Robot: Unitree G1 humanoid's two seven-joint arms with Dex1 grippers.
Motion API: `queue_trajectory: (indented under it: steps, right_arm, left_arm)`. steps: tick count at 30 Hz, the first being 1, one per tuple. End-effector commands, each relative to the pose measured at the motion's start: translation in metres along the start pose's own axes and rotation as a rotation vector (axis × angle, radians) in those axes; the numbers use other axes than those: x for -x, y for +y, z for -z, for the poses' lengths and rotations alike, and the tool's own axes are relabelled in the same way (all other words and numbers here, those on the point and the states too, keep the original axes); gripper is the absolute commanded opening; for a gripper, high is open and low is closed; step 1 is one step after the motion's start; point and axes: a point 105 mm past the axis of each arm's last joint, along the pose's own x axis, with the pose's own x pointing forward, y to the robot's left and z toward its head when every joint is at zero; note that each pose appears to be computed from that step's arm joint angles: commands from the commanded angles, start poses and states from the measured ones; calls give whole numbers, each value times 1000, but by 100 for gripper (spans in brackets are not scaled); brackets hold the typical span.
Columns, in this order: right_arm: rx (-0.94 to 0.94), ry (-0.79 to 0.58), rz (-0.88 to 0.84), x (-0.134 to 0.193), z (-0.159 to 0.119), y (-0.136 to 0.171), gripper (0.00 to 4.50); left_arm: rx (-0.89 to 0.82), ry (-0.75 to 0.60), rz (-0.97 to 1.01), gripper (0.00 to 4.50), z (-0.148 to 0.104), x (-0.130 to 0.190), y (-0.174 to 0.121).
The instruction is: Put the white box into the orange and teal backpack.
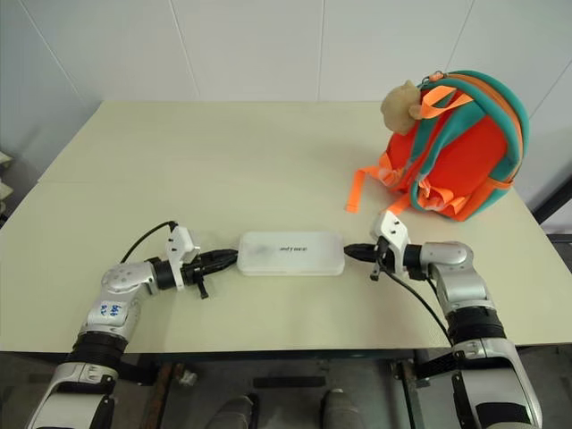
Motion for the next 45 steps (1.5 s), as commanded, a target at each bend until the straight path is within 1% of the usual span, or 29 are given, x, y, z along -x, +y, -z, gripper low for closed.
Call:
queue_trajectory:
  steps: [1, 2, 3, 5, 6, 10, 11, 13, 14, 15, 18, 19, 24, 26, 28, 31, 32, 35, 37, 41, 45]
  right_arm:
    - [38, -44, -35, -2, -11, 5, 2]
    - [33, -43, -29, -2, -10, 4, 2]
    - [-13, -53, -22, -1, -9, 2, 18]
    - [-39, -57, -14, 0, -9, -2, 59]
    - [-34, -50, 0, 0, -9, -5, 93]
    - [-9, -31, 26, 5, -11, -13, 220]
    - [-5, -29, 27, 7, -12, -14, 258]
    - [-33, 1, 39, 18, -10, -21, 298]
    - [-47, 14, 41, 22, -8, -23, 311]
    - [-60, 27, 38, 25, -6, -23, 334]
    - [-96, 57, -34, 31, -9, -16, 440]
    - [-101, 62, -60, 33, -11, -14, 450]
    - [-103, 68, -83, 36, -19, -11, 450]
    - [-103, 83, -102, 36, -20, -7, 450]
    - [-109, 78, -129, 34, -23, -1, 450]
    - [-92, 70, -137, 29, -27, 4, 450]
    - [-122, 75, -165, 29, -26, 9, 450]
    - [-136, 125, -205, 28, -16, 18, 450]
    - [-125, 148, -204, 27, -11, 19, 450]
    - [-130, 176, -214, 26, -6, 22, 450]
    - [-135, 172, -242, 23, -5, 27, 450]
  left_arm:
    - [-36, -28, 55, 47, -10, -11, -10]
    - [-31, -30, 52, 47, -11, -11, -10]
    - [-19, -33, 55, 47, -11, -10, -11]
    - [-24, -30, 39, 86, -12, -10, -9]
    - [-22, -25, 32, 107, -12, -8, -8]
    - [-8, -5, -14, 222, -9, 1, 0]
    - [-6, 0, -27, 257, -8, 4, 3]
    - [33, -8, -102, 298, -11, 16, 19]
    - [60, -13, -121, 311, -12, 21, 24]
    - [93, -16, -124, 331, -12, 24, 26]
    - [228, 2, -55, 430, -10, 29, 20]
    - [269, 0, -37, 449, -11, 31, 19]
    - [440, 29, 28, 449, -15, 34, 15]
    - [467, 10, 26, 449, -22, 31, 18]
    - [572, -40, 89, 449, -36, 24, 13]
    - [649, -87, 138, 449, -53, 14, 7]
    - [669, -79, 154, 449, -54, 12, 3]
    - [772, -7, 114, 449, -42, 8, 3]
    - [841, 48, 139, 449, -36, 9, -4]
    - [900, 191, 186, 449, -23, 11, -23]
    - [948, 206, 200, 449, -21, 9, -28]
